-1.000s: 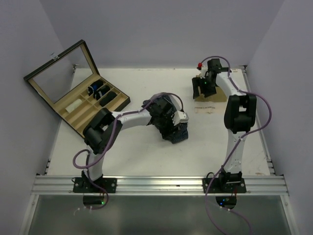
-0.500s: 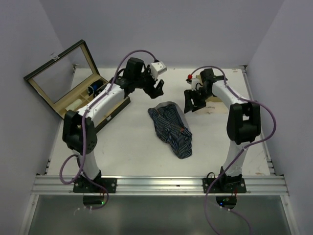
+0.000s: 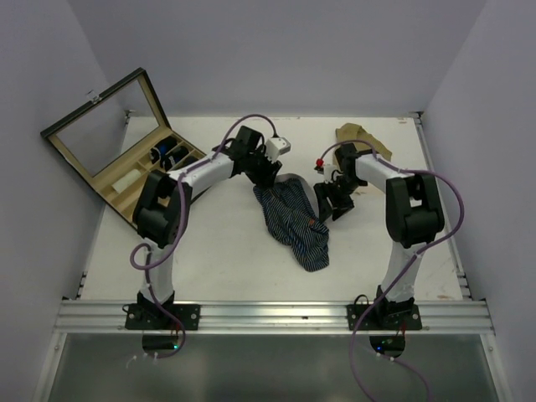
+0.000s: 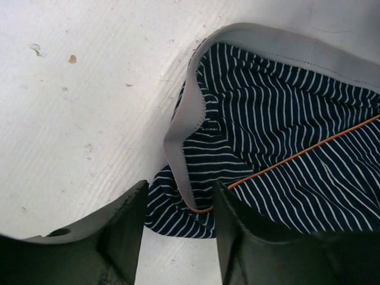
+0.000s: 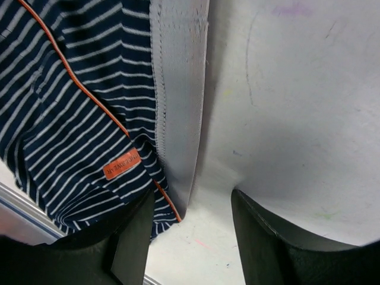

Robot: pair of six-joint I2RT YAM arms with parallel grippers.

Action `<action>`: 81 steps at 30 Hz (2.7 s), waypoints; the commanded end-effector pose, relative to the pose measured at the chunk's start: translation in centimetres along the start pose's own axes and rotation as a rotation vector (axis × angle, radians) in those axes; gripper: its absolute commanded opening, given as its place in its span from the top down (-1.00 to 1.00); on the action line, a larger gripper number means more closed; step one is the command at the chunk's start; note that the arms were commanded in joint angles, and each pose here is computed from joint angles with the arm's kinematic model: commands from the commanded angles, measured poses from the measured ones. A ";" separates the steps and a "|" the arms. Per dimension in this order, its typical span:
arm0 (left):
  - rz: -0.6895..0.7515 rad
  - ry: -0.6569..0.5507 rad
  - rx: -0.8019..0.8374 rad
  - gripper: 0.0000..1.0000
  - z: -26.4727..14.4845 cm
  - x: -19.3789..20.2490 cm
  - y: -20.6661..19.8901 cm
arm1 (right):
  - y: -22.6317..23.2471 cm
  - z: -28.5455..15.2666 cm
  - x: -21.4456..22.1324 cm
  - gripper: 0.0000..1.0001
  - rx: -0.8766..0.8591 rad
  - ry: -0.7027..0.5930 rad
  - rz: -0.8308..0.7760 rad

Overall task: Roll the underwear
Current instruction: Flatten the underwear

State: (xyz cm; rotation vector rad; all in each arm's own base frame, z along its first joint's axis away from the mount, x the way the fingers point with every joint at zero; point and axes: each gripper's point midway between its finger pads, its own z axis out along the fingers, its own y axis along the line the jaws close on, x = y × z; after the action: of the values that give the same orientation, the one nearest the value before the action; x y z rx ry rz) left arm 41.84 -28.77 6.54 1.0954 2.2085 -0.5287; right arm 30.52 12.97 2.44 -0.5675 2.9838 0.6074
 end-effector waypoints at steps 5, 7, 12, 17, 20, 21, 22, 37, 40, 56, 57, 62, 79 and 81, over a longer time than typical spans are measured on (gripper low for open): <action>0.008 -0.038 -0.080 0.53 0.6 -0.9 2.0 | 0.0 -0.2 1.6 -0.11 0.049 0.045 -0.067; 0.010 -0.047 -0.077 0.72 -0.1 -1.0 1.8 | 0.0 0.0 2.0 0.08 0.042 0.054 -0.072; 0.030 -0.076 -0.107 1.00 -2.4 -1.9 2.0 | 1.5 -0.4 1.5 0.73 -0.034 0.038 -0.090; 0.061 -0.115 -0.176 1.00 -5.0 -2.5 2.7 | 2.2 -2.7 -0.3 1.00 -0.020 -0.044 -0.144; 0.095 -0.175 -0.232 1.00 -7.4 -3.9 3.0 | 2.3 -4.3 -1.6 1.00 0.014 -0.103 -0.173; 0.110 -0.207 -0.242 1.00 -8.6 -4.9 2.8 | 2.3 -4.8 -2.0 1.00 0.021 -0.119 -0.182; 0.124 -0.216 -0.239 1.00 -9.2 -5.3 2.5 | 2.4 -5.1 -2.2 1.00 0.026 -0.130 -0.186; 0.326 -0.371 -0.244 1.00 -17.2 -10.2 -0.1 | 4.7 -2.6 -8.1 -0.07 -0.146 -0.362 -0.076; 0.357 -0.390 -0.229 1.00 -17.8 -10.2 -0.8 | 5.0 -0.9 -9.4 0.03 -0.196 -0.366 0.012; 0.491 -0.492 -0.171 1.00 -22.2 -12.3 -3.8 | 8.7 3.2 -14.4 -0.21 -0.217 -0.506 -0.125; 0.498 -0.499 -0.162 1.00 -22.4 -12.5 -4.2 | 8.9 3.5 -14.6 -0.23 -0.226 -0.513 -0.129; 0.525 -0.529 -0.165 1.00 -23.6 -12.9 -4.7 | 11.0 3.4 -14.5 -0.33 -0.362 -0.525 -0.209; 0.514 -0.648 -0.326 1.00 -27.4 -15.8 -3.3 | 15.6 -0.7 -11.4 0.95 -0.616 -0.582 -0.371; 0.484 -0.639 -0.408 1.00 -27.9 -15.8 -1.8 | 15.3 -2.6 -10.4 1.00 -0.551 -0.582 -0.382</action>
State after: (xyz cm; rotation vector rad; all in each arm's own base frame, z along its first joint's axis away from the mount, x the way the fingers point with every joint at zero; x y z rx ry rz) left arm 36.64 -24.20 32.83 1.1528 1.4392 -0.2865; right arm 34.95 29.53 5.59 -0.6771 2.2409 1.3614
